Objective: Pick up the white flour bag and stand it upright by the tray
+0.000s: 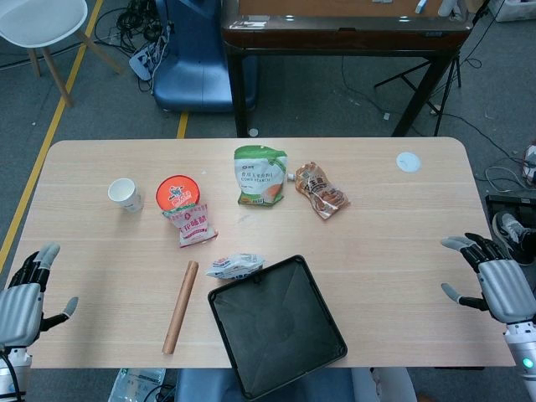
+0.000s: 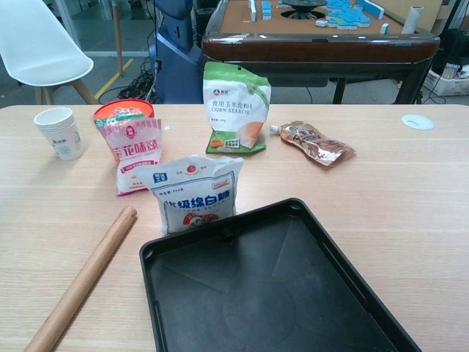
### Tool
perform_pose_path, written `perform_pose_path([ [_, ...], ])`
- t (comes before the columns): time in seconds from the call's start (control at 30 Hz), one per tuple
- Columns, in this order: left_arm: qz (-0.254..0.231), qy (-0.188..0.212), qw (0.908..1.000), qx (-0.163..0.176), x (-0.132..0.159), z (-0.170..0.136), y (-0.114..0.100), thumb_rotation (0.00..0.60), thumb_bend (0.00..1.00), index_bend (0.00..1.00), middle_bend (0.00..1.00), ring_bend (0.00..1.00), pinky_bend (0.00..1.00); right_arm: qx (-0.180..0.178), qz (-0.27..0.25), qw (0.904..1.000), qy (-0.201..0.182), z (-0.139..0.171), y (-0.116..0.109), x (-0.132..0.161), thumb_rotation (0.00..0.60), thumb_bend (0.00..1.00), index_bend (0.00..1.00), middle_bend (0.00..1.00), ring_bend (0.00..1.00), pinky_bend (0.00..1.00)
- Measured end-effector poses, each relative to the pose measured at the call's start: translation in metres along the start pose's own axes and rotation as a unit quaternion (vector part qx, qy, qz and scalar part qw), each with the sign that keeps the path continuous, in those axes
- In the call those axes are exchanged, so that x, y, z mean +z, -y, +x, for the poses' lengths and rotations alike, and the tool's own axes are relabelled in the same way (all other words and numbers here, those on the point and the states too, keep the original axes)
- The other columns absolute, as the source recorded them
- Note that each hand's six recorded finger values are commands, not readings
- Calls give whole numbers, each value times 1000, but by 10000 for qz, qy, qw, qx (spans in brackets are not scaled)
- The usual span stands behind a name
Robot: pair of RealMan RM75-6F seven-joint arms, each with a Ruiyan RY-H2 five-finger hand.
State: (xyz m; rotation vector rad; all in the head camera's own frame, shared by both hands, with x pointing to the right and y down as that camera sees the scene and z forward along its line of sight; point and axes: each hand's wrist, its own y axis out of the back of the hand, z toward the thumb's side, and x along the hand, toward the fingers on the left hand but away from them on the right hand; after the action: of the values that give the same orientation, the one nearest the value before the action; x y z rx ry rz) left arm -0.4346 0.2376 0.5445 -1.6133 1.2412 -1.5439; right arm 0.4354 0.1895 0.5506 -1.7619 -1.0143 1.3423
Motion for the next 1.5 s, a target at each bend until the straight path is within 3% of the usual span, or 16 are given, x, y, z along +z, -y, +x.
perform_pose_path([
  [0.57,-75,43,10000,35,-1,3,-2,600,262,34,53,52,133,-183,69,9998,-40,-2,-11,1,600,219,238,248,139,165],
  [0.83,-423,362,9983,-174,6,19,4,600,262,69,53,65,138,-430,202,9989,-19,-5,-31,2,600,220,237,248,139,165],
  [0.93,-554,607,9957,-416,13,27,11,600,261,72,53,75,148,-470,230,9986,-5,-7,-35,2,600,220,238,248,139,165],
  [1.3,-1086,1692,9693,-1417,58,61,55,600,196,71,53,85,148,-341,227,9991,53,-4,-31,4,600,220,238,248,139,165],
  [1.5,-1311,1990,9537,-1835,81,73,83,600,195,70,53,95,148,-331,241,9991,110,-1,-31,3,600,220,238,248,139,165],
])
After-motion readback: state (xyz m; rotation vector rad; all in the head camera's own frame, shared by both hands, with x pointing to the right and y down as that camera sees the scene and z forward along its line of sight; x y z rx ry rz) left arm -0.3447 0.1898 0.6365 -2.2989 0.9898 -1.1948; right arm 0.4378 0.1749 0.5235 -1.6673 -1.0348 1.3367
